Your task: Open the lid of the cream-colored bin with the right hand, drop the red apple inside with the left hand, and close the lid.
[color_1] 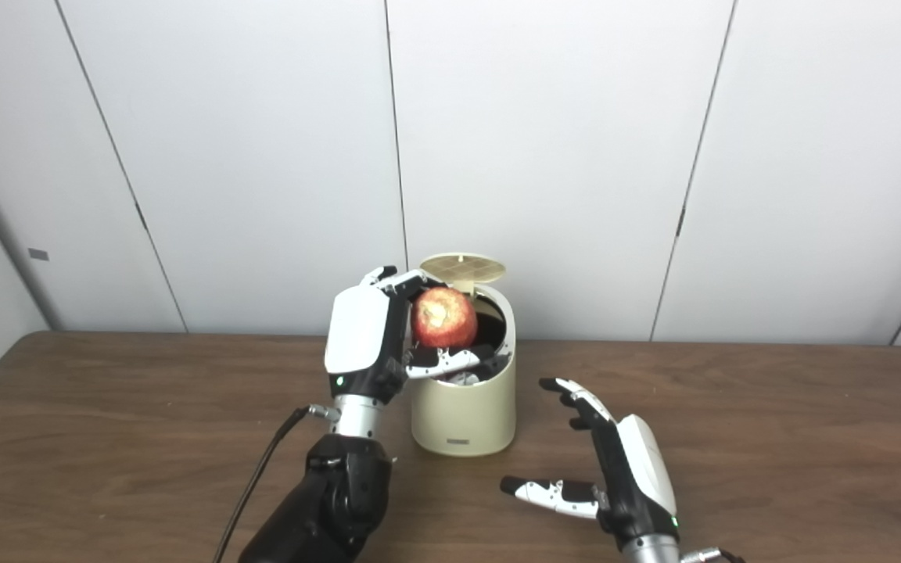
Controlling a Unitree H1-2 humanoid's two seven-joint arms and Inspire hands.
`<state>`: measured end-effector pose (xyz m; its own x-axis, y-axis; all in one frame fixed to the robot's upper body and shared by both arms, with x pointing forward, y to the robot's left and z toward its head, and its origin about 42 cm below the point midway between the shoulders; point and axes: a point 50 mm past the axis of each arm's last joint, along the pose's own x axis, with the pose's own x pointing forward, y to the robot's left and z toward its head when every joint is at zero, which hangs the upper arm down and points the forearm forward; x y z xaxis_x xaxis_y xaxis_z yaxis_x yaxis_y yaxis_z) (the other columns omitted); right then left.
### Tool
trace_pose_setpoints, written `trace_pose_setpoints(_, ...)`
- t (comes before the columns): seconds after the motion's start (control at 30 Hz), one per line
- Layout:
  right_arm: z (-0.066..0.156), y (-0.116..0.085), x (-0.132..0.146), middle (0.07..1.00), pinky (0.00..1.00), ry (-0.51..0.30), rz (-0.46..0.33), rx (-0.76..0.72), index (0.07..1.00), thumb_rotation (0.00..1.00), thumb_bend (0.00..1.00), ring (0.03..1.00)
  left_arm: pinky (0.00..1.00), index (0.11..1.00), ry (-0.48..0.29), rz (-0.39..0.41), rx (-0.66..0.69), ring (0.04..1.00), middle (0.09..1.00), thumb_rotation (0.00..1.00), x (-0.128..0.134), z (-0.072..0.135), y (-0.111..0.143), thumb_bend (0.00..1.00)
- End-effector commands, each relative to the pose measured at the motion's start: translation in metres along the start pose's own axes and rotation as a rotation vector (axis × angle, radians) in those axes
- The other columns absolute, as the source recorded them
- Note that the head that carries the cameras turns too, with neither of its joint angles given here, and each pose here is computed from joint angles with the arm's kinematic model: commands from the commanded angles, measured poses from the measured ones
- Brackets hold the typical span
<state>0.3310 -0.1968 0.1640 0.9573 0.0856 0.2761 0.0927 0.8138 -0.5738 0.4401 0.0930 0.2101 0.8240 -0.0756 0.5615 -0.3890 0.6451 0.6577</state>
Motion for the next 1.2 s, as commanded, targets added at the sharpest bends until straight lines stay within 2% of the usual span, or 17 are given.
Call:
trace_pose_setpoints(0.0, 0.017, -0.006, 0.011, 0.860, 0.72, -0.065, -0.039, 0.006, 0.804, 0.23, 0.66, 0.822, 0.81, 0.528, -0.049, 0.004, 0.015, 0.601, 0.481, 0.00, 0.016, 0.010, 0.004, 0.52)
trace_pose_setpoints(0.07, 0.018, -0.006, 0.011, 0.860, 0.71, -0.063, -0.038, 0.005, 0.804, 0.24, 0.66, 0.822, 0.80, 0.504, -0.050, -0.002, 0.018, 0.609, 0.493, 0.00, 0.016, 0.010, 0.003, 0.52)
trace_pose_setpoints(0.1, 0.018, -0.006, 0.011, 0.861, 0.71, -0.063, -0.038, 0.005, 0.804, 0.24, 0.66, 0.823, 0.80, 0.601, -0.052, -0.002, 0.022, 0.614, 0.494, 0.00, 0.016, 0.010, 0.003, 0.54)
trace_pose_setpoints(0.13, 0.018, -0.006, 0.012, 0.862, 0.72, -0.064, -0.037, 0.004, 0.804, 0.24, 0.66, 0.825, 0.80, 0.652, -0.055, -0.002, 0.027, 0.617, 0.495, 0.00, 0.016, 0.010, 0.003, 0.54)
trace_pose_setpoints(0.2, 0.019, -0.006, 0.012, 0.862, 0.71, -0.064, -0.036, 0.005, 0.803, 0.24, 0.66, 0.823, 0.79, 0.698, -0.058, -0.001, 0.033, 0.623, 0.496, 0.00, 0.016, 0.010, 0.003, 0.55)
trace_pose_setpoints(0.23, 0.019, -0.006, 0.012, 0.863, 0.71, -0.064, -0.035, 0.006, 0.803, 0.23, 0.66, 0.823, 0.79, 0.709, -0.060, -0.001, 0.035, 0.629, 0.567, 0.05, 0.016, 0.010, 0.003, 0.68)
trace_pose_setpoints(0.27, 0.019, -0.006, 0.012, 0.863, 0.71, -0.064, -0.035, 0.007, 0.803, 0.23, 0.66, 0.822, 0.80, 0.717, -0.061, -0.001, 0.036, 0.635, 0.614, 0.09, 0.016, 0.010, 0.003, 0.76)
trace_pose_setpoints(0.37, 0.019, -0.006, 0.012, 0.861, 0.71, -0.068, -0.036, 0.006, 0.800, 0.23, 0.66, 0.822, 0.80, 0.725, -0.067, 0.000, 0.039, 0.646, 0.647, 0.12, 0.016, 0.010, 0.004, 0.81)
trace_pose_setpoints(1.17, 0.018, -0.005, 0.014, 0.861, 0.73, -0.064, -0.027, -0.002, 0.797, 0.24, 0.67, 0.828, 0.78, 0.694, -0.076, 0.000, 0.025, 0.639, 0.642, 0.14, 0.017, 0.011, 0.014, 0.82)
